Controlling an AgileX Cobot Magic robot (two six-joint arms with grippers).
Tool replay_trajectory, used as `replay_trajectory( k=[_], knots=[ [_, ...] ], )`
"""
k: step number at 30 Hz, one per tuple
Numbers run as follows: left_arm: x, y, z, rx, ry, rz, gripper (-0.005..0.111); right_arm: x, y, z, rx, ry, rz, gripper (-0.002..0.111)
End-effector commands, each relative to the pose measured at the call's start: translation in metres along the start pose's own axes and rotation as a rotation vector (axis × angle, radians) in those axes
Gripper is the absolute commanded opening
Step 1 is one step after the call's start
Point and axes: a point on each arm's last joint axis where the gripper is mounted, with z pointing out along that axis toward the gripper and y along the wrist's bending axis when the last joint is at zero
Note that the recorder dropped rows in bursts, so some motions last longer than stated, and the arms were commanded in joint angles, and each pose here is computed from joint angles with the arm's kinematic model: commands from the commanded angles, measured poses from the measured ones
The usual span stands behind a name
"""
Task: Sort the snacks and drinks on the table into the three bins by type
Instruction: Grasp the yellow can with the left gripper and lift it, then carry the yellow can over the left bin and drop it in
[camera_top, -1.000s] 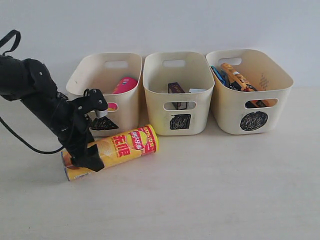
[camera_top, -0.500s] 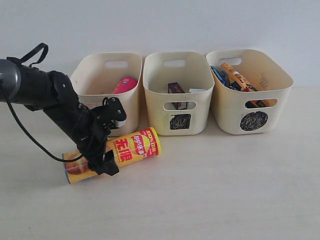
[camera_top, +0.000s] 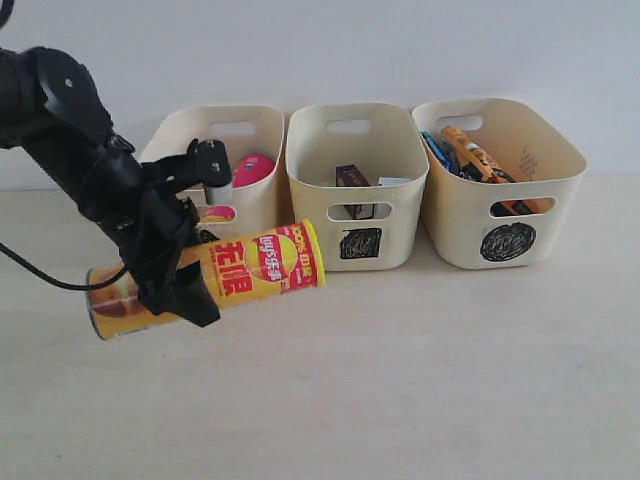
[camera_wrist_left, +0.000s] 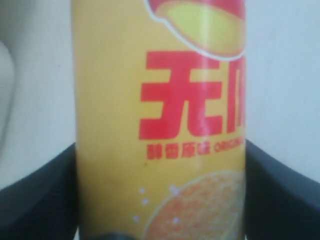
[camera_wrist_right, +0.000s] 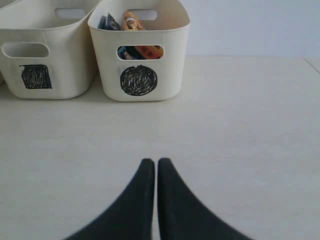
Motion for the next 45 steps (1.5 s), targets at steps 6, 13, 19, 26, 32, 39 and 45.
replay_trajectory(
  k=[6, 13, 19, 26, 32, 39, 45],
  knots=[
    [-0.024, 0.029, -0.091, -0.539, -0.491, -0.416, 0.004, 0.0, 0.0, 0.0, 0.006, -0.009, -0.011, 0.0],
    [-0.027, 0.064, -0.1, -0.832, -0.732, -0.57, 0.004, 0.0, 0.0, 0.0, 0.006, -0.009, -0.011, 0.0],
    [-0.039, 0.099, -0.075, -0.827, -0.746, -0.601, 0.004, 0.0, 0.0, 0.0, 0.006, -0.009, -0.011, 0.0],
    [-0.046, 0.133, -0.036, -0.823, -0.733, -0.606, 0.004, 0.0, 0.0, 0.0, 0.006, -0.009, -0.011, 0.0],
    [-0.042, 0.147, -0.005, -0.799, -0.708, -0.642, 0.004, 0.0, 0.0, 0.0, 0.006, -0.009, -0.011, 0.0],
    [-0.036, 0.151, 0.014, -0.79, -0.681, -0.653, 0.004, 0.0, 0.0, 0.0, 0.006, -0.009, -0.011, 0.0],
    [-0.032, 0.154, 0.012, -0.801, -0.684, -0.667, 0.004, 0.0, 0.0, 0.0, 0.006, -0.009, -0.011, 0.0]
  ],
)
